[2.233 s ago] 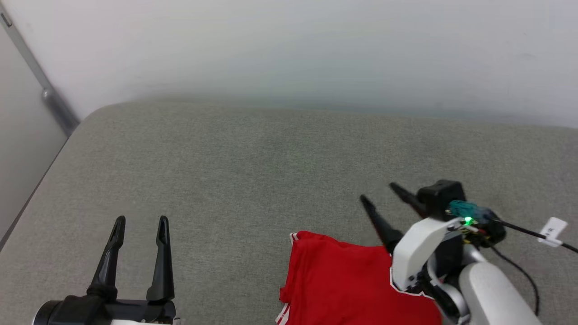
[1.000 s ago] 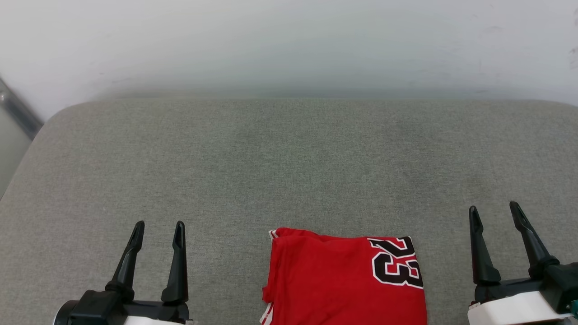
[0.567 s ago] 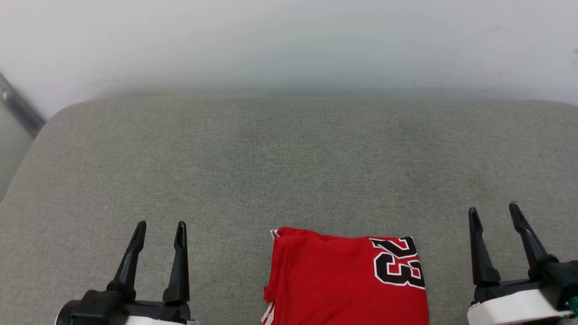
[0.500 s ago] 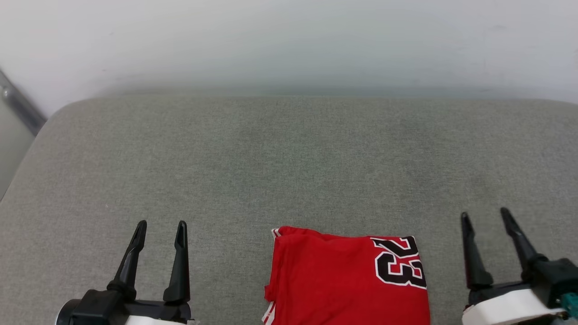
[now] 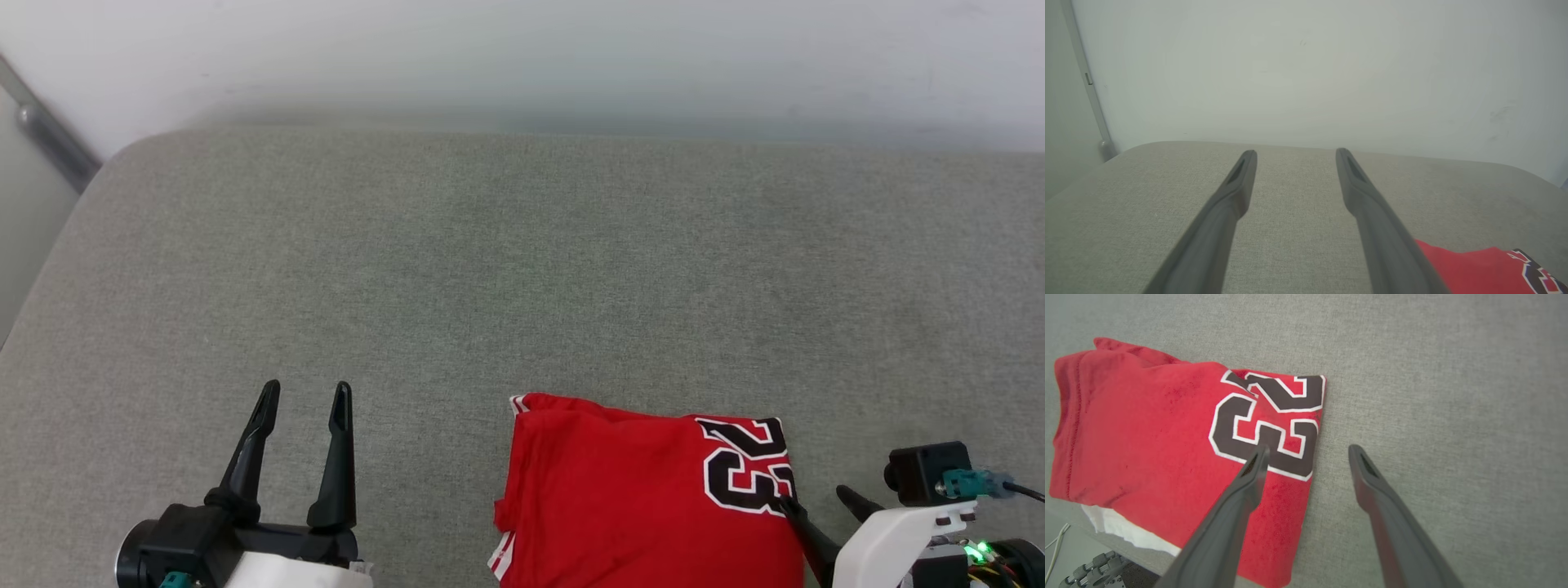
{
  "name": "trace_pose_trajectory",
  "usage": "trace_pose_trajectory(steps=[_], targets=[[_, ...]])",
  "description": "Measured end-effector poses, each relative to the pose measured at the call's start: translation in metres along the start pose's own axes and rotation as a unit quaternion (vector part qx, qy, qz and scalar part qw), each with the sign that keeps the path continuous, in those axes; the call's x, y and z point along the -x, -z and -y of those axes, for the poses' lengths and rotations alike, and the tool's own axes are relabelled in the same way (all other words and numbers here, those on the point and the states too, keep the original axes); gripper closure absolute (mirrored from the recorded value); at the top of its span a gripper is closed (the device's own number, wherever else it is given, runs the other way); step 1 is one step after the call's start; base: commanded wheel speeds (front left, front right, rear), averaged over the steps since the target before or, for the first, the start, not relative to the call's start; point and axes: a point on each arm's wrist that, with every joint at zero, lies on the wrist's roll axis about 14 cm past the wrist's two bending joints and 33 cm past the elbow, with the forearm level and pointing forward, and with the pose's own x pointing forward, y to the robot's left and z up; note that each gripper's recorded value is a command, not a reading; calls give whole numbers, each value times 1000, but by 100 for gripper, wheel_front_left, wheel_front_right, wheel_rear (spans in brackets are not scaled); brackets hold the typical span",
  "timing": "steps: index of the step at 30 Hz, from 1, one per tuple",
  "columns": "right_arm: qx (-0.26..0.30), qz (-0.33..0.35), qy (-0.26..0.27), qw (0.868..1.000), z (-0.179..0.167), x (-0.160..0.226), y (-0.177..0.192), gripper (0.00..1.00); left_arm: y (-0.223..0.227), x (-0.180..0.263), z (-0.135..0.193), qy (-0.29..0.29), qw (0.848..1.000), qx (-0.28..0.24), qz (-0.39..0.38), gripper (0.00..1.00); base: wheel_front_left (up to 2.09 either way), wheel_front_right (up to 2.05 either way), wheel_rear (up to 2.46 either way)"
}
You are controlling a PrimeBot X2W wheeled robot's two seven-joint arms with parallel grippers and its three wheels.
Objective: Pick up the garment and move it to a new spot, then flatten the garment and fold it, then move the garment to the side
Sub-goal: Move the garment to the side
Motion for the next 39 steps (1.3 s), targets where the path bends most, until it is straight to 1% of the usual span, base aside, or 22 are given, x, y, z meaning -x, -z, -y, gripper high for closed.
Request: trace_pose_trajectory(steps=[5, 9, 11, 16, 19, 20, 22, 23, 28, 32, 36, 39], targets=[[-6, -78, -17, 997, -8, -9, 15, 0, 7, -4, -4, -7, 1000, 1, -9, 0, 0, 0, 0], [1, -139, -20, 990, -10, -18, 31, 0, 11, -6, -6, -10, 1000, 0, -16, 0, 0, 0, 0], [-4, -162, -27, 986, -15, -23, 38, 0, 13, -7, -7, -11, 1000, -2, -18, 0, 0, 0, 0], [-12, -198, -40, 979, -24, -36, 53, 0, 17, -6, -11, -18, 999, -9, -26, 0, 0, 0, 0], [-5, -202, -43, 978, -27, -40, 56, 0, 16, -4, -12, -19, 999, -9, -26, 0, 0, 0, 0], [0, -201, -42, 979, -28, -41, 56, 5, 16, -4, -11, -19, 999, -9, -25, 0, 0, 0, 0], [10, -193, -41, 980, -30, -43, 56, 88, 15, -4, -11, -18, 999, -8, -25, 0, 0, 0, 0], [13, -188, -41, 981, -30, -44, 55, 100, 16, -4, -10, -17, 999, -8, -26, 0, 0, 0, 0], [47, -163, -33, 985, -28, -47, 46, 100, 20, -6, -2, -3, 1000, -9, -30, 0, 0, 0, 0], [112, -145, -11, 983, -12, -44, 30, 100, 24, -13, 13, 21, 999, 0, -32, 0, 0, 0, 0], [190, -135, 32, 972, 21, -35, 8, 100, 32, -24, 42, 66, 997, 16, -36, 0, 0, 0, 0], [245, -127, 81, 958, 59, -25, -17, 100, 35, -38, 74, 113, 992, 33, -32, 0, 0, 0, 0]])
